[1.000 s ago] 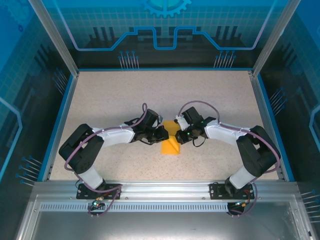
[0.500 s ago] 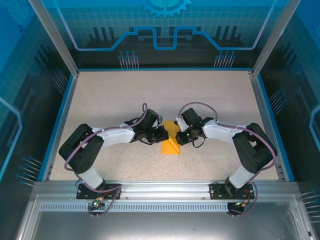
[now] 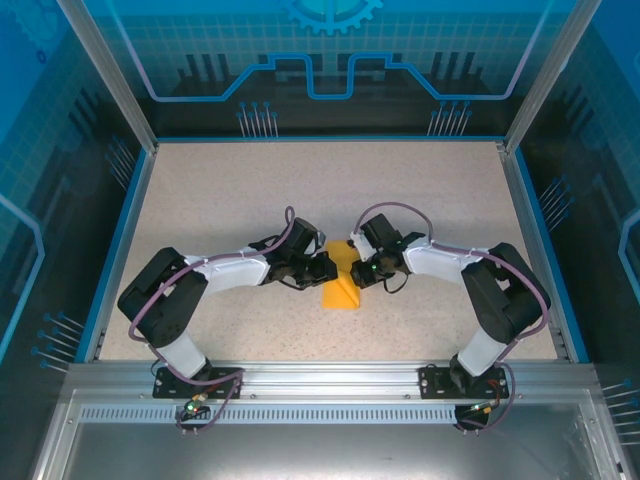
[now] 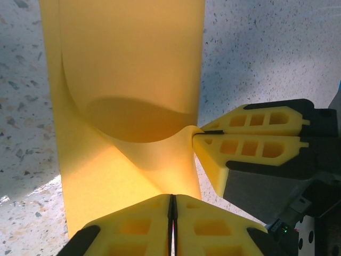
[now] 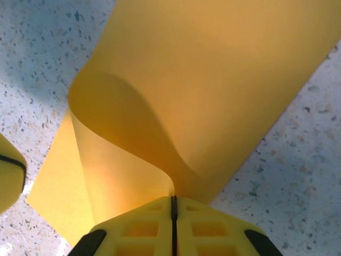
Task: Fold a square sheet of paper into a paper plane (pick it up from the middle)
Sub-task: Fold the triangle a second time at the center of the table.
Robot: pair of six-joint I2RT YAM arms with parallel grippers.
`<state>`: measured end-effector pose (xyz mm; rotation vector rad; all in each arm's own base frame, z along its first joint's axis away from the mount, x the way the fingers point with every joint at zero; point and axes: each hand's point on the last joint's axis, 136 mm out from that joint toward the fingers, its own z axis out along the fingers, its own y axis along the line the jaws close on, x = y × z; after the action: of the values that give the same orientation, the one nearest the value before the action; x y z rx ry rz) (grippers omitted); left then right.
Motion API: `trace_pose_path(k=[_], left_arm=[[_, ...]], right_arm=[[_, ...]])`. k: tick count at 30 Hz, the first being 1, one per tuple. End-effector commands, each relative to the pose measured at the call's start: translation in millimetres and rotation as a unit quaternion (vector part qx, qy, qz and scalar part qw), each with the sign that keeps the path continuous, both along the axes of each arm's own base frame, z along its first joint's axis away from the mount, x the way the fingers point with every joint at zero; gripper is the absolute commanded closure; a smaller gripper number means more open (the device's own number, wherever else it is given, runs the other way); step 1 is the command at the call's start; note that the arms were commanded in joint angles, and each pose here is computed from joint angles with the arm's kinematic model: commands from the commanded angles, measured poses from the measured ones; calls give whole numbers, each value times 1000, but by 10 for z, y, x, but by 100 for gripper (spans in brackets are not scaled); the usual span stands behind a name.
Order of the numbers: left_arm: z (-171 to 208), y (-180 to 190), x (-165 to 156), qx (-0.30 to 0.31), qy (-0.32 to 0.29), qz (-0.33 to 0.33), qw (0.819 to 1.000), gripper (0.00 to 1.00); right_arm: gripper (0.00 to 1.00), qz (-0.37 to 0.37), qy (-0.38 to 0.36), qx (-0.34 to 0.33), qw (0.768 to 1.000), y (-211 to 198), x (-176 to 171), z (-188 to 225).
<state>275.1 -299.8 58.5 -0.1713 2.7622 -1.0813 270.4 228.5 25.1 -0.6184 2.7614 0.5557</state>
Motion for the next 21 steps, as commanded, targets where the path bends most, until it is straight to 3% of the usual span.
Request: trace_pose_path(k=[1, 21], left_arm=[[63, -88, -13, -7, -2, -20, 1000, 89], [33, -101, -21, -7, 6, -19, 1000, 90]], right_arm=[[92, -5, -8, 16, 1000, 10, 71, 129], [92, -13, 12, -12, 1000, -58, 52, -77]])
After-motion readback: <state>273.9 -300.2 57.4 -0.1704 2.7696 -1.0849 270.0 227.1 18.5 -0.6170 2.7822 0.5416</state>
